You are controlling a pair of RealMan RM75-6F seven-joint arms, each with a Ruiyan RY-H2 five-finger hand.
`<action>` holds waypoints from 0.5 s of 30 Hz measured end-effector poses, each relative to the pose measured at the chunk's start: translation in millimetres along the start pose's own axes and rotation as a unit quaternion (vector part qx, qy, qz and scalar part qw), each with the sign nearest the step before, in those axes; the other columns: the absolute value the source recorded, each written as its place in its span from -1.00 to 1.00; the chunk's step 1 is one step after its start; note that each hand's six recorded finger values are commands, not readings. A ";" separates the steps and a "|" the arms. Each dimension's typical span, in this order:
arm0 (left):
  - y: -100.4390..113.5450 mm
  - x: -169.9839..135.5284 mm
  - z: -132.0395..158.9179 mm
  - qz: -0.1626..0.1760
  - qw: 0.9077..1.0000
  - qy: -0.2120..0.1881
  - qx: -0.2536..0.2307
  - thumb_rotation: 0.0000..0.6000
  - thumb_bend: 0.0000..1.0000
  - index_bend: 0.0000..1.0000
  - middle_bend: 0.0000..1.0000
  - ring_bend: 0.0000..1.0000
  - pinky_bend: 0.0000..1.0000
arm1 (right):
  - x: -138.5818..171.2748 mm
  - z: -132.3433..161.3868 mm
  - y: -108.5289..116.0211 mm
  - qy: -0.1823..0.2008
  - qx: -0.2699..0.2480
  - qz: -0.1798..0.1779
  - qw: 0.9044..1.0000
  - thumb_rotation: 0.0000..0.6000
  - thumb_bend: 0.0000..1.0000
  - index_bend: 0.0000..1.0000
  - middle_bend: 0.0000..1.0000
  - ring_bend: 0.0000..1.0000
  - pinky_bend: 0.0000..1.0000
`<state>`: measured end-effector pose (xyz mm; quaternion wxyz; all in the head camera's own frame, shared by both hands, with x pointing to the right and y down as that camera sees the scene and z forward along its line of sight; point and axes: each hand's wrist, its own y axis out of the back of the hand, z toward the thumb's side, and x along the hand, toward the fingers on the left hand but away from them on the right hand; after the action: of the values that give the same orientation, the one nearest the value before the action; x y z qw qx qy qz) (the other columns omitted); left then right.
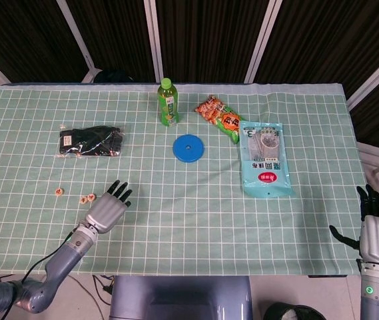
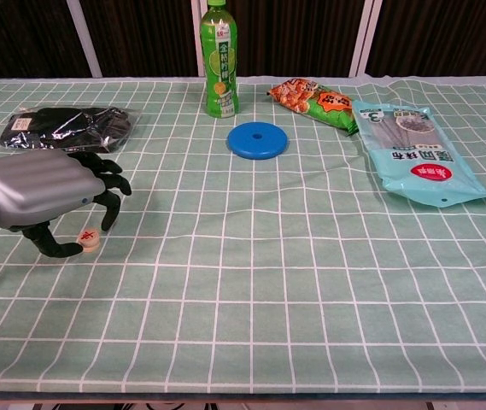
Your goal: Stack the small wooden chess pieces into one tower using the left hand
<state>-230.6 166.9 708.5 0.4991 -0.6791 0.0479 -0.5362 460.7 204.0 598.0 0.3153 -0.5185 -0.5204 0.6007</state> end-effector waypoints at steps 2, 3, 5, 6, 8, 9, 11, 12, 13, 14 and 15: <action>0.3 -0.2 -0.2 0.000 1.000 0.000 0.002 1.00 -0.43 -0.31 -0.74 -1.00 -0.85 | 0.1 0.1 -0.2 0.000 0.001 0.000 1.000 1.00 -0.51 -0.87 -1.00 -0.96 -1.00; 0.5 -0.3 -0.3 0.001 1.000 0.001 0.002 1.00 -0.43 -0.36 -0.74 -1.00 -0.85 | 0.2 0.1 -0.2 0.000 0.001 0.000 1.000 1.00 -0.51 -0.87 -1.00 -0.96 -1.00; 1.5 -0.4 -0.4 0.002 1.000 0.001 0.002 1.00 -0.43 -0.43 -0.74 -1.00 -0.85 | 0.0 0.0 -0.2 -0.001 0.001 -0.001 1.000 1.00 -0.51 -0.87 -1.00 -0.96 -1.00; 2.4 -0.6 -0.5 0.003 1.000 0.001 0.002 1.00 -0.43 -0.45 -0.74 -1.00 -0.85 | 0.0 -0.1 -0.1 -0.001 0.001 -0.001 1.000 1.00 -0.51 -0.87 -1.00 -0.96 -1.00; 7.1 -1.1 -1.8 0.010 1.000 0.003 -0.003 1.00 -0.43 -0.45 -0.74 -1.00 -0.85 | 0.1 -0.2 0.1 -0.001 0.001 -0.001 1.000 1.00 -0.51 -0.87 -1.00 -0.96 -1.00; 10.3 -1.5 -3.3 0.015 1.000 0.005 -0.005 1.00 -0.43 -0.45 -0.74 -1.00 -0.85 | 0.1 -0.2 -0.1 -0.001 0.001 -0.001 1.000 1.00 -0.51 -0.87 -1.00 -0.96 -1.00; 19.6 -3.5 -9.3 0.031 0.999 0.015 -0.013 1.00 -0.43 -0.45 -0.74 -1.00 -0.85 | 0.2 -0.2 -0.6 -0.001 0.002 0.001 1.000 1.00 -0.51 -0.87 -1.00 -0.96 -1.00; 23.9 -5.0 -13.4 0.038 0.999 0.021 -0.016 1.00 -0.43 -0.45 -0.74 -1.00 -0.85 | 0.3 -0.1 -0.8 0.000 0.002 0.001 1.000 1.00 -0.51 -0.87 -1.00 -0.96 -1.00; 28.8 -7.5 -20.4 0.046 0.998 0.031 -0.019 1.00 -0.43 -0.44 -0.74 -1.00 -0.85 | 0.4 -0.1 -1.3 0.000 0.003 0.002 1.000 1.00 -0.51 -0.87 -1.00 -0.96 -1.00; 31.7 -9.7 -26.5 0.051 0.998 0.038 -0.021 1.00 -0.43 -0.44 -0.74 -1.00 -0.85 | 0.5 -0.1 -1.4 0.000 0.003 0.003 1.000 1.00 -0.51 -0.87 -1.00 -0.96 -1.00; 33.8 -12.1 -32.9 0.054 0.997 0.046 -0.022 1.00 -0.44 -0.43 -0.74 -1.00 -0.85 | 0.4 -0.1 -1.5 0.000 0.003 0.003 1.000 1.00 -0.51 -0.87 -1.00 -0.96 -1.00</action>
<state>-245.3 136.7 673.3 0.5095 -0.6610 0.1196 -0.5378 460.5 204.8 599.3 0.3151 -0.5188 -0.5173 0.6033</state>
